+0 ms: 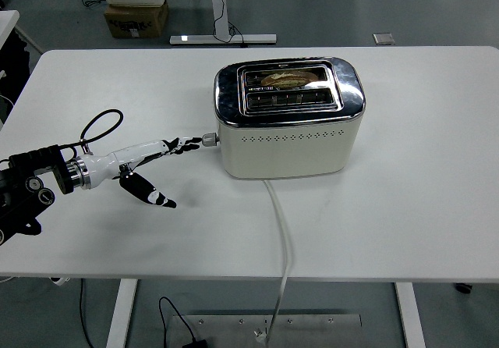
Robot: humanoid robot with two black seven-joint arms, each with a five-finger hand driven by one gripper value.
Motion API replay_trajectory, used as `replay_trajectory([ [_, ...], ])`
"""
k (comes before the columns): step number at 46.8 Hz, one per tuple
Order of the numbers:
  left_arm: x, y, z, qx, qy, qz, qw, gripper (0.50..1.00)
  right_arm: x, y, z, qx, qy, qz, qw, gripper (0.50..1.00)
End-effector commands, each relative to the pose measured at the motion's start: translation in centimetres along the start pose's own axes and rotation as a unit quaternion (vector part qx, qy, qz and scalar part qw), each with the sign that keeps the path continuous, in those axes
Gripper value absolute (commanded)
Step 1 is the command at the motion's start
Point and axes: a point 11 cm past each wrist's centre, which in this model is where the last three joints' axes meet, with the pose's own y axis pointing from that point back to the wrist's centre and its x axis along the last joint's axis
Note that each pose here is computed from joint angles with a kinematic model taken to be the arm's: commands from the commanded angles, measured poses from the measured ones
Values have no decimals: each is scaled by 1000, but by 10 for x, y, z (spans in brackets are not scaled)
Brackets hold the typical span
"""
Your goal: Press down toaster
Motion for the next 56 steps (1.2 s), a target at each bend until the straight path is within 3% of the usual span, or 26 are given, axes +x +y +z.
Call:
replay_trajectory([
  [1, 0, 0, -1, 1, 0, 0, 1000, 1000, 0, 0, 0, 0, 0, 0, 1000, 998],
  [35, -2, 8, -12, 15, 15, 6, 1000, 1000, 0, 0, 0, 0, 0, 0, 1000, 998],
  [43, 12, 10, -6, 3, 31, 26, 999, 1000, 0, 0, 0, 0, 0, 0, 1000, 1000],
  [56, 56, 25, -6, -22, 122, 115, 986, 1000, 0, 0, 0, 0, 0, 0, 1000, 998],
])
